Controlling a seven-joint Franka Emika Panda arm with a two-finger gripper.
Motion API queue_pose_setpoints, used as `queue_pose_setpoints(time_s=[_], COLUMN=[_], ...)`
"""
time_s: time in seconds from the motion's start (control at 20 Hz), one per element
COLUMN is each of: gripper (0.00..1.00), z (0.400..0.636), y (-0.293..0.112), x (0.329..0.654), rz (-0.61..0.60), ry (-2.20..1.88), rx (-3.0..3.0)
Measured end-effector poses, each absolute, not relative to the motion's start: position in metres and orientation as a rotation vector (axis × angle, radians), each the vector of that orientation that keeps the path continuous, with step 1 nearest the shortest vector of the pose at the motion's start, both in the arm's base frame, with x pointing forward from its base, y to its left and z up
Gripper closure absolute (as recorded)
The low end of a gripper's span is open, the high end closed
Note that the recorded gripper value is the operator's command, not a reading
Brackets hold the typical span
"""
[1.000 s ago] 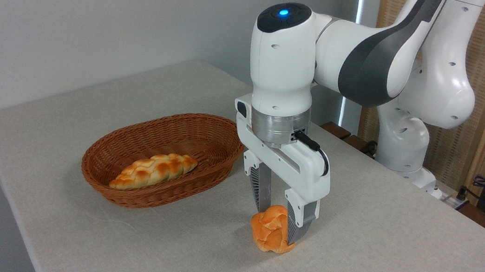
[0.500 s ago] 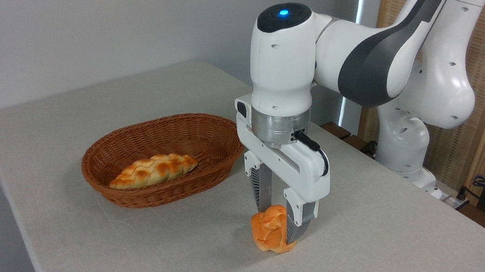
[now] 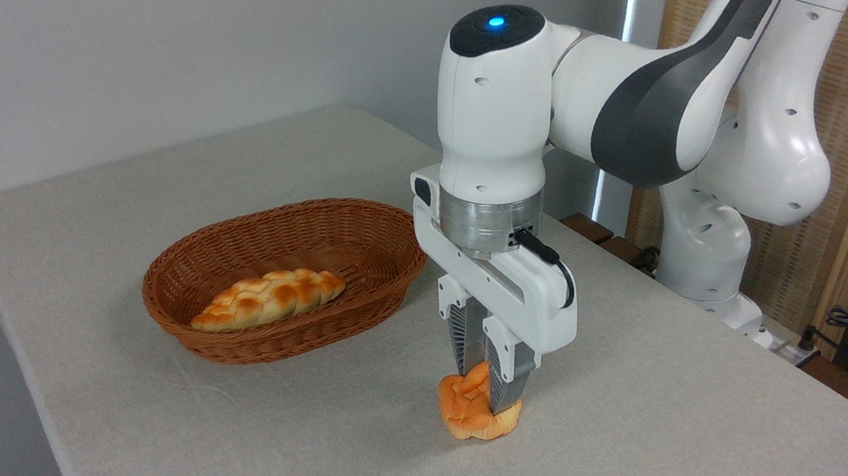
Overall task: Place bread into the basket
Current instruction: 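Lift the bun and carry it over the wicker basket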
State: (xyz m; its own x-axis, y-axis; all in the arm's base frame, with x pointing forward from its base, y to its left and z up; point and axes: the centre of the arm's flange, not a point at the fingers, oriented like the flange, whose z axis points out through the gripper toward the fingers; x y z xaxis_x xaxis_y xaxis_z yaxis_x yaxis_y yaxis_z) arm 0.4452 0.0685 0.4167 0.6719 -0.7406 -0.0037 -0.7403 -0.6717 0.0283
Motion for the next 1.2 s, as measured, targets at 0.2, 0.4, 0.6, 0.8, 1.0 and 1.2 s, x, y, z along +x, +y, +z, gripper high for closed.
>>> queue_pose_setpoints(time_s=[0.2, 0.4, 0.6, 0.8, 1.0, 1.2], gripper=[0.62, 0.62, 0.62, 0.59, 0.55, 0.54], z=[0.422, 0.466, 0.543, 0.56, 0.547, 0.521], y=[0.066, 0.043, 0.005, -0.052, -0.121, -0.183], x=[0.448, 0.462, 0.479, 0.483, 0.48, 0.472], rz=[-0.01, -0.055, -0.015, -0.011, -0.077, -0.178], ry=[-1.277, -1.332, -1.282, -1.339, -1.401, -1.535], rx=[2.852, 2.825, 2.75, 2.747, 2.745, 2.718])
